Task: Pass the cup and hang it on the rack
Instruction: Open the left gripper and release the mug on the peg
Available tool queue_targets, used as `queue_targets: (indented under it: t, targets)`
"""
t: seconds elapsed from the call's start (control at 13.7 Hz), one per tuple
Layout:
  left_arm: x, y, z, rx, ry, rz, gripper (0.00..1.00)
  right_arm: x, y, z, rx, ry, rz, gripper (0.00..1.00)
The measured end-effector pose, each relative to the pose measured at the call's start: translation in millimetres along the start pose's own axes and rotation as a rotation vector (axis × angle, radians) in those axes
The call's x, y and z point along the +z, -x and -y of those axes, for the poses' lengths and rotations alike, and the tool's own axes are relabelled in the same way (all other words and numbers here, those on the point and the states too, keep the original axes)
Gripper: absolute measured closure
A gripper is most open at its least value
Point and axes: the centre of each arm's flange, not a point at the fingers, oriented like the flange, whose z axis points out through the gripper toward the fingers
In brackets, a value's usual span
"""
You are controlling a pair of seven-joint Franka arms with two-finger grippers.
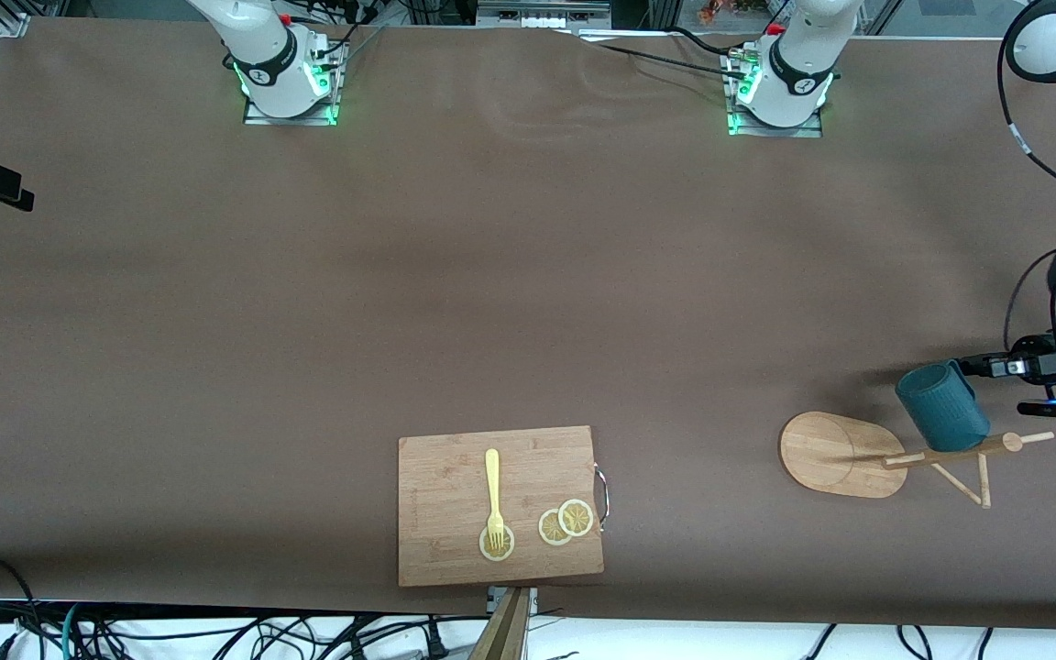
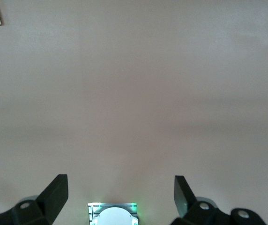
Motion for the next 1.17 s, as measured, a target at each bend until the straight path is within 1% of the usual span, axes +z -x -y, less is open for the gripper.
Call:
queue_targets:
  t: [0.15, 0.22, 0.37, 0.51, 0.66, 0.73, 0.88, 1.02, 1.17]
  targets:
    - [-7.7, 3.9, -17.3, 0.018, -0.159, 0.045, 0.00, 0.0, 0.0, 0.0, 0.000, 0.000, 0.000, 0.00]
    - [-5.7, 5.7, -31.7, 0.030, -0.252, 0.075, 0.00, 0.0, 0.0, 0.0, 0.000, 0.000, 0.000, 0.00]
    - [8.4, 6.9, -74.8, 0.071, -0.441, 0.117, 0.00, 0.0, 0.0, 0.0, 0.000, 0.000, 0.000, 0.00]
    - [36.3, 8.9, -129.9, 0.132, -0.647, 0.152, 0.00, 0.0, 0.0, 0.0, 0.000, 0.000, 0.000, 0.00]
    - [82.3, 10.5, -185.2, 0.200, -0.877, 0.186, 0.00, 0.0, 0.0, -0.2, 0.000, 0.000, 0.000, 0.00]
    - [111.8, 12.7, -209.2, 0.219, -0.978, 0.202, 0.00, 0.0, 0.1, -0.5, 0.001, 0.000, 0.000, 0.00]
    - [166.8, 17.3, -240.9, 0.237, -1.147, 0.217, 0.00, 0.0, 0.2, -1.8, 0.003, 0.000, 0.000, 0.00]
    - [216.9, 21.3, -256.2, 0.234, -1.306, 0.227, 0.00, 0.1, 0.2, -2.2, 0.004, 0.000, 0.000, 0.00]
    - [269.1, 27.2, -265.4, 0.209, -1.452, 0.212, 0.00, 0.1, 0.1, -2.2, 0.004, 0.000, 0.000, 0.00]
